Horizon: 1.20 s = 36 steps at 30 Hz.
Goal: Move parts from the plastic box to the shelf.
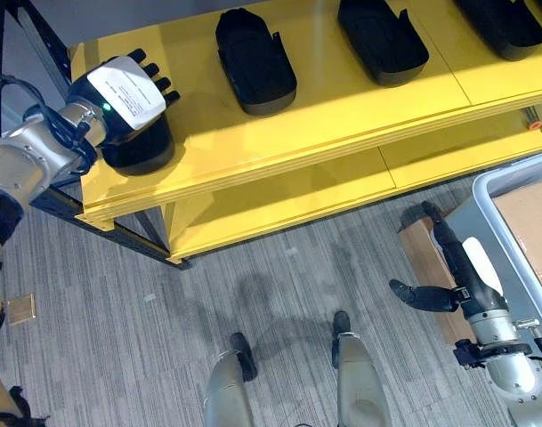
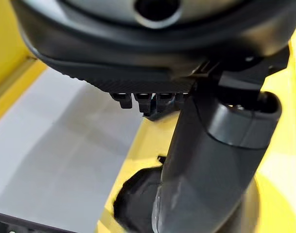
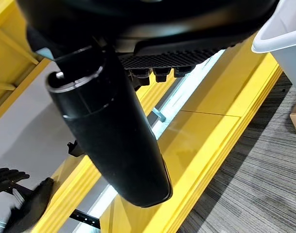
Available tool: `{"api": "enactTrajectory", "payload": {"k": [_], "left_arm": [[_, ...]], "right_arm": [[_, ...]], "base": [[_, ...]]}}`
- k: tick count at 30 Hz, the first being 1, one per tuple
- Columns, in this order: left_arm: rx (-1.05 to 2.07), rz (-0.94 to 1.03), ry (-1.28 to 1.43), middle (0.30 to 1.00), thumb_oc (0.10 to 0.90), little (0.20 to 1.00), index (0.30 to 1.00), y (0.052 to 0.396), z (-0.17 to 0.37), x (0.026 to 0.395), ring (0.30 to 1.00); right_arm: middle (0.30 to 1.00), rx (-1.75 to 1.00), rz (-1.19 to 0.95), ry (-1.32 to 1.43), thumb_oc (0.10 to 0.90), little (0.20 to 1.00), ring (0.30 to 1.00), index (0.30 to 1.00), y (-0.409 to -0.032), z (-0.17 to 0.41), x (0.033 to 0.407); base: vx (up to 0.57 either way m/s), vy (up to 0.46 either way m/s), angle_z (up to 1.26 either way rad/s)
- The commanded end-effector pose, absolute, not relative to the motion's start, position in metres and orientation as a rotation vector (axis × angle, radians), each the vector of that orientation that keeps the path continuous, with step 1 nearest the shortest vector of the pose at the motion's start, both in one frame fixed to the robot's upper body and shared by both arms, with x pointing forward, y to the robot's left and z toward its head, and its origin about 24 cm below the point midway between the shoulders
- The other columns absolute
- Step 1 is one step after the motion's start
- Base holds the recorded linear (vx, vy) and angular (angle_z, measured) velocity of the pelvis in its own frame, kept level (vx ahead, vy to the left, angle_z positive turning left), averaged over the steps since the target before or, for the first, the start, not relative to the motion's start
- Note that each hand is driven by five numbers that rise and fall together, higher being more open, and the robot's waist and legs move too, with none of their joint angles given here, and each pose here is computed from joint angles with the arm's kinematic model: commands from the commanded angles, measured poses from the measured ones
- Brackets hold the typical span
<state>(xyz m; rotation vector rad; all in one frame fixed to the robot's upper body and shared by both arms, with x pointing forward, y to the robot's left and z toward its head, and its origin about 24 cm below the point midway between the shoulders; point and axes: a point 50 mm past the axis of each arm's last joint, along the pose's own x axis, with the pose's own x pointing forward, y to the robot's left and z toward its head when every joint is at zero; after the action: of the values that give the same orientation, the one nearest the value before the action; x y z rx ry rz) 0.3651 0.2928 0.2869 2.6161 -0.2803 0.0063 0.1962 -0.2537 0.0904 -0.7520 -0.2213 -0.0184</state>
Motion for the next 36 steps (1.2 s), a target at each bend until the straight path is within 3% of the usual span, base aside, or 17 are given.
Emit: {"api": "enactTrajectory", "payload": {"k": [1, 14, 20, 23, 28, 36], "left_arm": [[2.474, 0.447, -0.302, 1.0, 0.9, 1.0, 1.0, 0.311, 0.355, 0.349, 1.0], [2.034, 0.495, -0.558, 1.0, 0.9, 1.0, 1.0, 0.304, 0.341, 0.319, 1.0], [1.6, 0.414, -0.689, 1.0, 0.9, 1.0, 1.0, 0.293, 0.277, 0.278, 1.0], [1.526, 0.381, -0.702, 1.0, 0.9, 1.0, 1.0, 0.287, 0.264, 0.27, 1.0], [1.255, 0.27, -0.686, 1.0, 0.9, 1.0, 1.0, 0.264, 0.223, 0.261, 1.0], [1.054, 0.17, -0.679, 1.0, 0.9, 1.0, 1.0, 0.234, 0.198, 0.263, 1.0]], "right_arm": [[1.0, -0.766, -0.119, -0.506, 0.9, 1.0, 1.0, 1.0, -0.255, 0.144, 0.2], [1.0, -0.731, -0.141, -0.479, 0.9, 1.0, 1.0, 1.0, -0.254, 0.136, 0.2], [1.0, -0.704, -0.184, -0.446, 0.9, 1.0, 1.0, 1.0, -0.259, 0.136, 0.203], [1.0, -0.699, -0.183, -0.449, 0.9, 1.0, 1.0, 1.0, -0.259, 0.137, 0.205], [1.0, -0.667, -0.173, -0.459, 0.9, 1.0, 1.0, 1.0, -0.253, 0.14, 0.214], [1.0, -0.651, -0.15, -0.473, 0.9, 1.0, 1.0, 1.0, -0.247, 0.143, 0.219]], "base": [[0.0, 0.0, 0.0], [-0.02, -0.009, 0.02], [-0.01, -0.025, 0.02], [0.0, -0.01, 0.03], [-0.01, -0.022, 0.03], [0.0, -0.003, 0.0]]}}
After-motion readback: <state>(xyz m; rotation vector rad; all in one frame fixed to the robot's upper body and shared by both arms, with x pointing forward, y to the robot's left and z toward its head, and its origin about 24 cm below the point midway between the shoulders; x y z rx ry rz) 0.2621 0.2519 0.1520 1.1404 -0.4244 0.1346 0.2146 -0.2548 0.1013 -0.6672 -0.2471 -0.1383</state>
